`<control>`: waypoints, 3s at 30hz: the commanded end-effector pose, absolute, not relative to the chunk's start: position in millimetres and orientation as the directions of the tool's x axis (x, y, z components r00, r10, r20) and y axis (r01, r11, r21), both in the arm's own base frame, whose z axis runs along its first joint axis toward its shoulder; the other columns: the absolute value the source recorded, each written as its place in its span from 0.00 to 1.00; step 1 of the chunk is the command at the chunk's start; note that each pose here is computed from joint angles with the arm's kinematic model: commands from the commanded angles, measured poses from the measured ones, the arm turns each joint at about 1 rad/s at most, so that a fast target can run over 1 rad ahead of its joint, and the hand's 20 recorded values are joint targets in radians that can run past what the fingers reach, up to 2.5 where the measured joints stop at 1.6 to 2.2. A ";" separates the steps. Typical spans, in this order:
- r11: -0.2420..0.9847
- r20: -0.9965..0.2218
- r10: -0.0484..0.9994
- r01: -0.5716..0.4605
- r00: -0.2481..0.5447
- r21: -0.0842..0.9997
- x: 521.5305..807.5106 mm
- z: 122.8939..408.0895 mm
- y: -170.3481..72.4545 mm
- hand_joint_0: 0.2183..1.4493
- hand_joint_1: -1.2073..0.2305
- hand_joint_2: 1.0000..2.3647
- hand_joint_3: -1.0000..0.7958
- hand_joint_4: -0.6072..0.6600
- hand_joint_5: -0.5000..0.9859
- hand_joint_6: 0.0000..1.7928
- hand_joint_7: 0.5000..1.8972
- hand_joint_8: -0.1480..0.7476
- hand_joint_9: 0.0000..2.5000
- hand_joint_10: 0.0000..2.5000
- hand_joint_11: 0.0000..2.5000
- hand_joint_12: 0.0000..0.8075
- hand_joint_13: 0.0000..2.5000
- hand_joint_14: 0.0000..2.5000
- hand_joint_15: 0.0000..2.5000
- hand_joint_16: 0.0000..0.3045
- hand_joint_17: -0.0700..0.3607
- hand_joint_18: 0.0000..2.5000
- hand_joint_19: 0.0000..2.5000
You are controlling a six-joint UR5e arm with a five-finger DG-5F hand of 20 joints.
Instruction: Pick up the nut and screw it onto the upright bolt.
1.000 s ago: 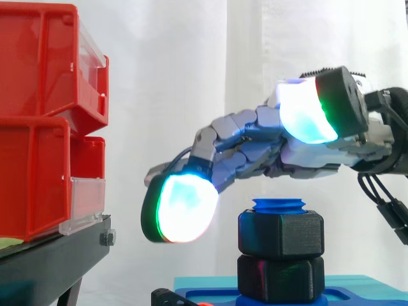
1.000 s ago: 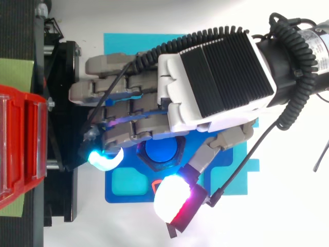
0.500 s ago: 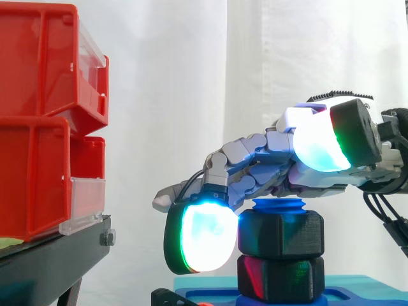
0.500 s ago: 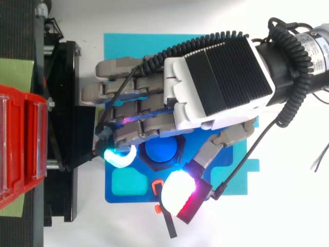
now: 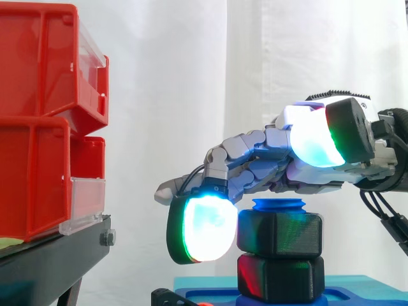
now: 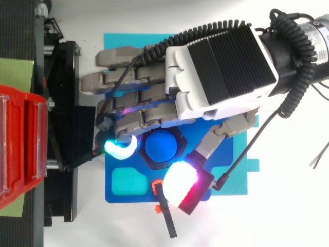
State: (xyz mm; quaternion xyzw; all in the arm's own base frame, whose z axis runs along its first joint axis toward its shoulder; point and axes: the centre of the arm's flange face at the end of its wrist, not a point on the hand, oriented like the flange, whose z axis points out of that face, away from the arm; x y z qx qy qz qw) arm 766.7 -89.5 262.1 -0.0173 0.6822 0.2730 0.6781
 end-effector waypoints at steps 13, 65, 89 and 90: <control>0.851 -0.937 0.339 -0.398 -0.083 0.343 763.5 261.5 -101.6 0.22 0.73 0.00 0.28 0.67 0.27 0.28 0.47 0.47 0.24 0.00 0.00 0.38 0.08 0.00 0.00 0.11 0.34 0.00 0.00; 0.838 -0.945 0.319 -0.445 -0.072 0.317 750.7 286.0 -169.7 0.24 0.63 0.00 0.28 0.62 0.34 0.28 0.60 0.49 0.43 0.00 0.00 0.29 0.25 0.00 0.00 0.06 0.27 0.10 0.00; 0.842 -0.933 0.326 -0.403 -0.151 0.359 756.0 292.4 -135.8 0.19 0.83 0.00 0.28 0.63 0.22 0.28 0.10 0.43 0.19 0.00 0.00 0.42 0.05 0.00 0.00 0.14 0.39 0.00 0.00; 0.839 -0.929 0.336 -0.397 -0.159 0.371 756.0 289.7 -132.9 0.19 0.83 0.00 0.28 0.63 0.22 0.28 0.10 0.43 0.19 0.00 0.00 0.42 0.05 0.00 0.00 0.14 0.39 0.00 0.00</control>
